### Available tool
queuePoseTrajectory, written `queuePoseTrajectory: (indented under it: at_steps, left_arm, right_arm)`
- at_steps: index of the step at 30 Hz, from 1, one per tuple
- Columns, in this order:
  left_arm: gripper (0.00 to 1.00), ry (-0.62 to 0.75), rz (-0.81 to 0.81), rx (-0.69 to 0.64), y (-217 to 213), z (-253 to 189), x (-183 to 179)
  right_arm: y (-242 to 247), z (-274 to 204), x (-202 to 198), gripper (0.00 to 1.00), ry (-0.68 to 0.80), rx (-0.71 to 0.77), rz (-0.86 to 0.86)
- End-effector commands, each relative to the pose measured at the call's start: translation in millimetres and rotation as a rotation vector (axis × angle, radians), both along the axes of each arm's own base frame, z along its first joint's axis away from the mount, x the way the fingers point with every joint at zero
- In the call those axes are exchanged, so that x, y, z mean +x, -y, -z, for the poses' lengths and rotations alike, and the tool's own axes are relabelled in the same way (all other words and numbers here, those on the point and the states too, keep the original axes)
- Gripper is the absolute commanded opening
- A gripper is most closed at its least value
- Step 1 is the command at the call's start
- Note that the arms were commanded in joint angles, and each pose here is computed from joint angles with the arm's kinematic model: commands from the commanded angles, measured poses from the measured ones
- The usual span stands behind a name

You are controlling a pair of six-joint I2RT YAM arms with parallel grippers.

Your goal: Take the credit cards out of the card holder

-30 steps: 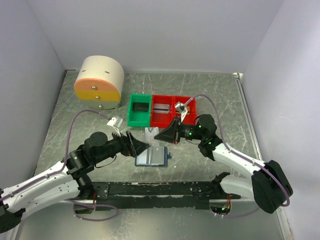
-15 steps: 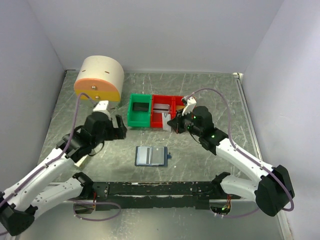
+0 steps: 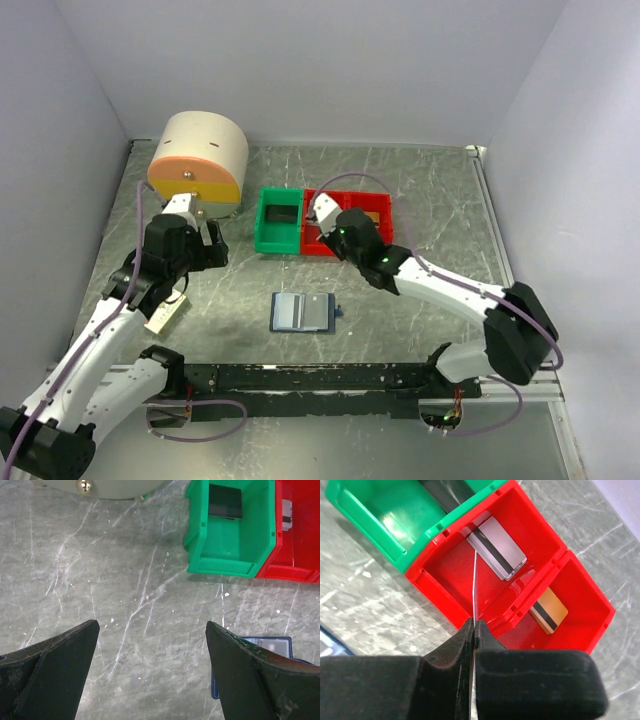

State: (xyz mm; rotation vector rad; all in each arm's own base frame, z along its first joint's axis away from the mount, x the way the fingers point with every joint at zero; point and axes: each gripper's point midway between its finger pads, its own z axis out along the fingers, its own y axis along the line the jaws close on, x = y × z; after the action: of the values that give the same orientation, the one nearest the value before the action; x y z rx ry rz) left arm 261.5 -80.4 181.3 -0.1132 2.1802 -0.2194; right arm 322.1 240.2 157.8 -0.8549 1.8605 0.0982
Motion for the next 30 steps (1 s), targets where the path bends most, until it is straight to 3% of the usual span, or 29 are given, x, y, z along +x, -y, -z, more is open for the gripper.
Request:
queuePoseTrajectory:
  at_steps: [1,5,13,30]
  left_arm:
    - [1.0,0.097,0.019,-0.018,0,-14,3]
    - [1.0,0.111,0.002,-0.006,-4,-17,3]
    - [1.0,0.118,0.027,-0.021,-1,-21,0]
    - [1.0,0.137,0.061,-0.049,5,-28,-4]
  right_arm:
    - [-3,-5,23,0.0,0.143,-0.209,-0.048]
    - [-13,-4,37,0.0,0.188,-0.234,-0.072]
    - [-34,8,59,0.0,0.127,-0.257,-0.185]
    - [-18,50,104,0.0,0.076,-0.453,-0.126]
